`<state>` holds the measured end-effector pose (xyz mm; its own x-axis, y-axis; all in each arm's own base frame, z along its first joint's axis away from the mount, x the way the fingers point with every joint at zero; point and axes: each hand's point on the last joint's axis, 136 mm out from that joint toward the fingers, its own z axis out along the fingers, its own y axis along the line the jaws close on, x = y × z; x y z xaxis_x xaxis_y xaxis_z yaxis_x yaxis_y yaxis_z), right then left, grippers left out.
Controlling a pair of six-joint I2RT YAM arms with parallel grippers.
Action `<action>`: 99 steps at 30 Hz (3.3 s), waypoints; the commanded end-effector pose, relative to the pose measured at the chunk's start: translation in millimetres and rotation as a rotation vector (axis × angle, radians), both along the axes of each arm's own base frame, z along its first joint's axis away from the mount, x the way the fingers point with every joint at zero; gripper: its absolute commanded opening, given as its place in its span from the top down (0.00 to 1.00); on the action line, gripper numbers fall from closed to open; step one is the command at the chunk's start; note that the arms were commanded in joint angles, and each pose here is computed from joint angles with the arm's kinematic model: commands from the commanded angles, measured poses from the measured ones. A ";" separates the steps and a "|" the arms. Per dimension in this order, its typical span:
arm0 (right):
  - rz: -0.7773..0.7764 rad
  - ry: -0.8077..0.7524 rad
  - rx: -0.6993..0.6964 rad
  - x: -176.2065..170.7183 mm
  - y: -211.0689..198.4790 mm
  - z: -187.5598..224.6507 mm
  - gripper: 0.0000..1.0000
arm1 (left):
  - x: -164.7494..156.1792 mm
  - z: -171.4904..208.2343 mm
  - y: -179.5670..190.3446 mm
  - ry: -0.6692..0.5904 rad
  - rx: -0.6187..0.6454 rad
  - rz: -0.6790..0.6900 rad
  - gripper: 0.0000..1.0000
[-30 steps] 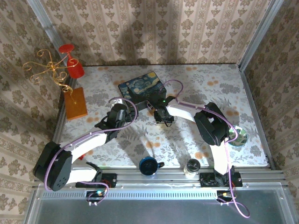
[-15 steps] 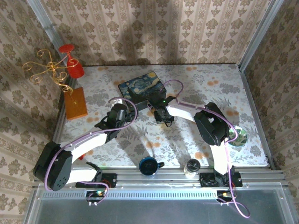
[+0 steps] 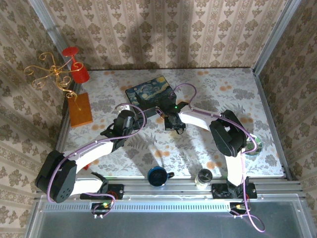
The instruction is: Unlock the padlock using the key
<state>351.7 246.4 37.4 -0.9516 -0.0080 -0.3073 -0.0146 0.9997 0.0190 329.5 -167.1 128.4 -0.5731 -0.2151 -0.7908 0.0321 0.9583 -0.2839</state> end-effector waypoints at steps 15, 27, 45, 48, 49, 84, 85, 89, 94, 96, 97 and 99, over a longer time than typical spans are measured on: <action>0.198 -0.191 0.282 -1.6 21.9 98.0 1.00 | 3.1 43.1 -28.4 -0.107 -0.125 -0.197 0.00; 0.275 -0.244 0.608 -4.8 44.4 184.3 1.00 | -28.0 98.8 -57.3 -0.424 -0.168 -0.574 0.00; 0.299 -0.282 0.992 -8.8 58.9 254.7 1.00 | -62.0 113.2 -116.4 -0.804 -0.133 -0.927 0.31; 0.297 -0.277 1.001 -11.3 58.5 256.7 1.00 | -58.3 115.3 -123.5 -0.841 -0.137 -0.942 0.39; 0.298 -0.276 1.003 -12.4 58.5 257.4 1.00 | -57.5 115.7 -126.0 -0.855 -0.135 -0.950 0.40; 0.287 -0.261 1.025 -14.5 59.5 251.3 1.00 | -33.5 129.9 -130.9 -0.943 -0.032 -0.852 0.78; 0.286 -0.260 1.024 -14.6 59.5 251.0 1.00 | -33.1 130.1 -130.4 -0.943 -0.031 -0.851 0.80; 0.281 -0.258 1.020 -13.9 58.8 249.6 1.00 | -33.8 130.2 -130.5 -0.941 -0.036 -0.853 0.85; 0.280 -0.259 1.019 -13.7 58.9 249.4 1.00 | -34.3 128.2 -130.1 -0.933 -0.039 -0.853 0.97; 0.277 -0.256 1.013 -13.2 58.3 247.4 1.00 | -34.9 128.6 -129.2 -0.931 -0.043 -0.853 1.00; 0.278 -0.257 1.010 -13.5 57.8 247.8 1.00 | -35.5 129.6 -128.5 -0.933 -0.045 -0.853 1.00; 0.279 -0.260 0.996 -13.1 56.0 247.2 1.00 | -36.7 129.4 -126.3 -0.923 -0.053 -0.857 1.00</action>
